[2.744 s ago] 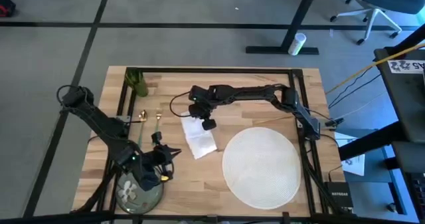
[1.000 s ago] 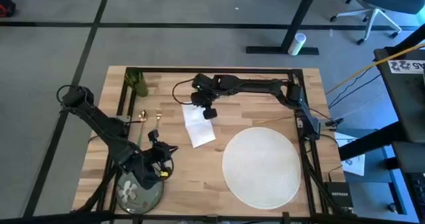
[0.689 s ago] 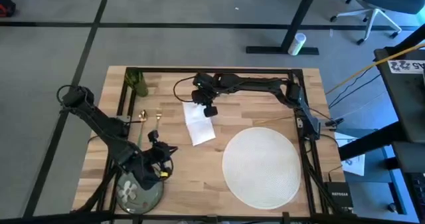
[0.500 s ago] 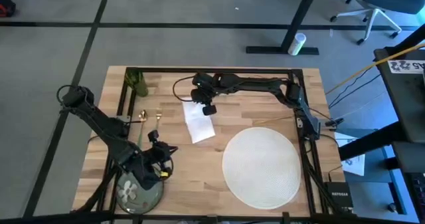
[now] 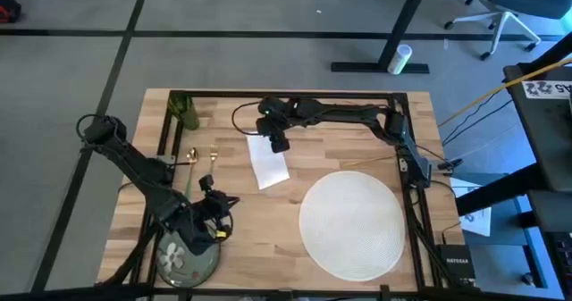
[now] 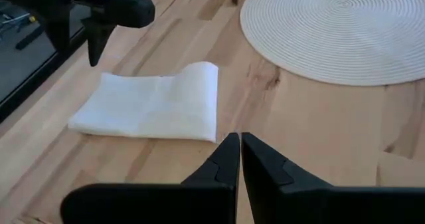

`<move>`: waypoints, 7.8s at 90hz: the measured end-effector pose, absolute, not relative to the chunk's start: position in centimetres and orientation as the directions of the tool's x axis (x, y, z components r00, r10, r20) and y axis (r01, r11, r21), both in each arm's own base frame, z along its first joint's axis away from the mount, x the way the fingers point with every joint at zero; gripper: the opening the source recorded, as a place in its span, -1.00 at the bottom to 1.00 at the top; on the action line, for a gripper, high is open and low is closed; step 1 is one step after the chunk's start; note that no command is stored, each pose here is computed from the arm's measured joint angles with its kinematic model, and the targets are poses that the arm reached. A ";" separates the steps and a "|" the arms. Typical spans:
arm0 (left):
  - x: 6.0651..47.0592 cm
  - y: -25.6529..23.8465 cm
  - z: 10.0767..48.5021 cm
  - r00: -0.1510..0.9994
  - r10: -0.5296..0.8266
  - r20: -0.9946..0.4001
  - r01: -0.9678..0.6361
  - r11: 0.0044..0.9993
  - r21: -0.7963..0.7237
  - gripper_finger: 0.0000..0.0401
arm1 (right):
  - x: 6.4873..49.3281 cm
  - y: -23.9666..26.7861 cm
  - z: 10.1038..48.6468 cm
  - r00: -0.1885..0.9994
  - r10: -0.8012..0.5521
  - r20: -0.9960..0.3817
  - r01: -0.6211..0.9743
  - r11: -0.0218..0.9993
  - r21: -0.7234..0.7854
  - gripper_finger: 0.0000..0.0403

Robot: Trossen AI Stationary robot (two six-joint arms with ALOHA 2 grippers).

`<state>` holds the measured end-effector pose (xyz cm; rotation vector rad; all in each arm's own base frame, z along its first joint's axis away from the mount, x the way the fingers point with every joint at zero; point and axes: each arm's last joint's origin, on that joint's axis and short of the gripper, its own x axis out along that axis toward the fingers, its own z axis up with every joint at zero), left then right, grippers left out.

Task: Set table place
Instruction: Fold the white table napkin, then move the white table napkin to the right of the green fork

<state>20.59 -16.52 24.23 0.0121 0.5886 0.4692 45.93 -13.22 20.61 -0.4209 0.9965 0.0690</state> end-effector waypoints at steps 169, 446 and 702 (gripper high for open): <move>20.5 -6.3 22.2 0.715 0.423 -0.557 -0.453 0.887 0.092 -1.00 | 31.7 2.7 20.6 0.742 0.007 -0.671 -0.370 0.838 -0.400 -1.00; 27.8 13.7 9.2 0.765 0.262 -0.588 -0.326 0.945 -0.002 -1.00 | 38.6 3.4 8.2 0.827 0.042 -0.561 -0.162 0.973 -0.166 -1.00; 26.3 -6.2 9.8 0.638 0.008 -0.770 -0.160 0.979 -0.123 -1.00 | 39.4 -8.3 8.0 0.821 -0.141 -0.553 0.039 0.981 -0.192 -1.00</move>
